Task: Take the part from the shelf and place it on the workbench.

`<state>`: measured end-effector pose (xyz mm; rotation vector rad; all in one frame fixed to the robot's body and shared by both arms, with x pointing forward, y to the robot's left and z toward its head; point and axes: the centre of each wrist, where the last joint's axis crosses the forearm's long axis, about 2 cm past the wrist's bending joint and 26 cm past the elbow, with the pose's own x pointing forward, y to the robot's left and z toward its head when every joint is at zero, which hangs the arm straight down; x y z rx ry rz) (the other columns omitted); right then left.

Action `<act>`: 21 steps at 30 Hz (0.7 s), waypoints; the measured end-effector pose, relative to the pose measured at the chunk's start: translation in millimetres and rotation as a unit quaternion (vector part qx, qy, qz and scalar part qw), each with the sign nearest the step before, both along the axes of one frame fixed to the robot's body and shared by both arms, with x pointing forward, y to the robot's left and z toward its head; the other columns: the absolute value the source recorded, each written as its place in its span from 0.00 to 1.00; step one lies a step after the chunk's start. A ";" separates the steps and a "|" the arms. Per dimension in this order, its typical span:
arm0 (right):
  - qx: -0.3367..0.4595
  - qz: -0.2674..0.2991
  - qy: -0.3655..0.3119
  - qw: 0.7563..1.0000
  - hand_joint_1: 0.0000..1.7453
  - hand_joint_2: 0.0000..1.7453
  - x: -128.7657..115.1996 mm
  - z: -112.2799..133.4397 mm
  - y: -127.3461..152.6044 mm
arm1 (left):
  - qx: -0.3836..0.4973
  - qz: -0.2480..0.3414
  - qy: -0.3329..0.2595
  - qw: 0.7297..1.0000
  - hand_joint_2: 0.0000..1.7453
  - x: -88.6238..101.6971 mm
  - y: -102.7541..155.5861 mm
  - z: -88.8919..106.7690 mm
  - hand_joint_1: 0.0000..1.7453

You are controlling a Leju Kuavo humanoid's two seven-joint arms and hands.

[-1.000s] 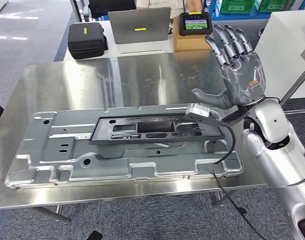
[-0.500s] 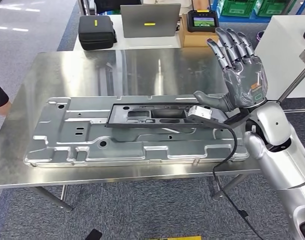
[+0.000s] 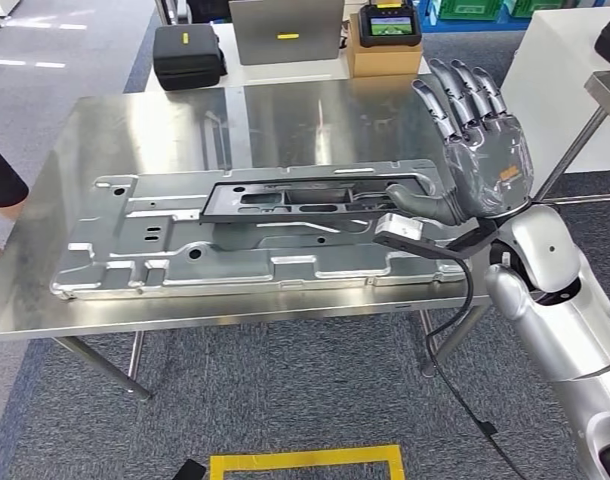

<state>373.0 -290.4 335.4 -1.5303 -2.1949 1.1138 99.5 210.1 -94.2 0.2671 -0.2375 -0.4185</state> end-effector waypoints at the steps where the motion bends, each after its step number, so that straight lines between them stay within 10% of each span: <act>1: 0.000 0.000 0.001 1.000 0.00 0.00 -0.2 -0.7 0.0 | 0.000 0.000 0.000 1.000 0.00 0.1 0.0 0.0 0.00; 21: -0.002 0.002 0.004 1.000 0.00 0.00 -0.2 -5.3 -1.2 | -0.001 -0.002 -0.004 1.000 0.00 3.0 -0.1 0.7 0.00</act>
